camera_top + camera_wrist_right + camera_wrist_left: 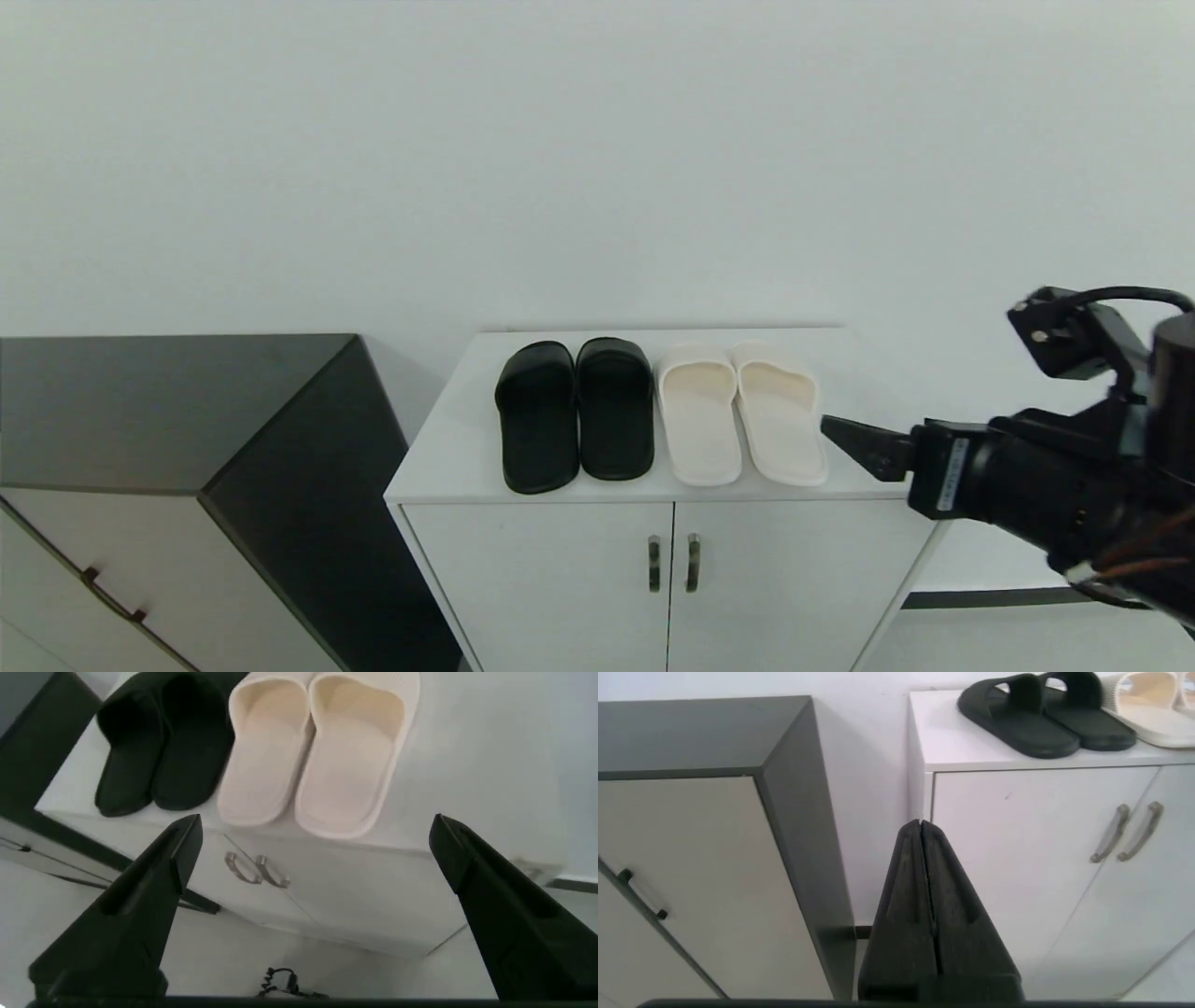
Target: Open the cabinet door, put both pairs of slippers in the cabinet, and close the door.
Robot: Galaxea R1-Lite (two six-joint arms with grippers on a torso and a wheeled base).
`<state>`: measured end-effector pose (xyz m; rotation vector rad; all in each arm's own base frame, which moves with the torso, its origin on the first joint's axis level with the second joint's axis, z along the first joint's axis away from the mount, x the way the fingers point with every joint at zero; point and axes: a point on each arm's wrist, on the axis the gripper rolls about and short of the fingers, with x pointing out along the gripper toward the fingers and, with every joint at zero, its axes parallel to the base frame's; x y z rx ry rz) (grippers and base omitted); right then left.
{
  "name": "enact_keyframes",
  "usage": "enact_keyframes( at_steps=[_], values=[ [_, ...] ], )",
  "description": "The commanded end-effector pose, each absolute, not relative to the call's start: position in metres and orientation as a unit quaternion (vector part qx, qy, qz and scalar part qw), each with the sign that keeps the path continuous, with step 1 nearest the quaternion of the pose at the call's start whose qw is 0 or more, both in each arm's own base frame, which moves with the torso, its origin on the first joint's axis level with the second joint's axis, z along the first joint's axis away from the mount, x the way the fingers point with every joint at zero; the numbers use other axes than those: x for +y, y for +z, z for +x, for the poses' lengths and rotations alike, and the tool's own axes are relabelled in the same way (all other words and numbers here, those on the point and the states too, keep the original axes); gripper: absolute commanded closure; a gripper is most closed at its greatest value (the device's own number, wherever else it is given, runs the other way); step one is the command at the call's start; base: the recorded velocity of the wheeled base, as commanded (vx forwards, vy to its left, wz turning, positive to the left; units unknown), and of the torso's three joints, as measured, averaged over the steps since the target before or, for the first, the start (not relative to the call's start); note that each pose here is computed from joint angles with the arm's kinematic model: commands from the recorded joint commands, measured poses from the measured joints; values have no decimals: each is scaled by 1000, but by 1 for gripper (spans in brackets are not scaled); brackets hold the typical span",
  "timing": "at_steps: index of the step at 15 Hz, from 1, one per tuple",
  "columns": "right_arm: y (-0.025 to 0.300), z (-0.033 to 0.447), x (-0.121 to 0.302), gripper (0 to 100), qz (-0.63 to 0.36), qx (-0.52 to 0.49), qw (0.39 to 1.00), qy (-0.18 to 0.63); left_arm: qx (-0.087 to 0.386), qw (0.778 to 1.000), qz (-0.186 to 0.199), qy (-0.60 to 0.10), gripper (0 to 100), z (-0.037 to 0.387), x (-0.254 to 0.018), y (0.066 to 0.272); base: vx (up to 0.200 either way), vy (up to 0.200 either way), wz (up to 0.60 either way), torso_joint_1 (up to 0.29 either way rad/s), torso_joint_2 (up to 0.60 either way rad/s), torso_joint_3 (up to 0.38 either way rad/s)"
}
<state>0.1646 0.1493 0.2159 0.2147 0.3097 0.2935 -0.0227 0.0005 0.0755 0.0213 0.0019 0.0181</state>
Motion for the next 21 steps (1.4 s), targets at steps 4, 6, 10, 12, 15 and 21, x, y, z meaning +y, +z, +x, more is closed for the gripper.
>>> enact_keyframes(
  at_steps=[4,6,10,12,15,21],
  values=[
    [190,221,213,0,79,173,974,125,2,1000,10,9,100,-23,0,75,0,0,0,0,0,0],
    [178,239,225,0,65,167,977,114,2,1000,10,8,100,-23,0,75,0,0,0,0,0,0],
    [164,278,236,0,48,128,988,74,2,1000,10,8,100,-23,0,75,0,0,0,0,0,0],
    [159,301,241,0,45,117,992,34,2,1000,10,8,100,-23,0,75,0,0,0,0,0,0],
    [152,318,250,0,44,113,992,23,2,1000,10,8,100,-23,0,75,0,0,0,0,0,0],
    [133,348,258,0,32,114,993,10,2,1000,10,8,100,-23,0,75,0,0,0,0,0,0]
  ],
)
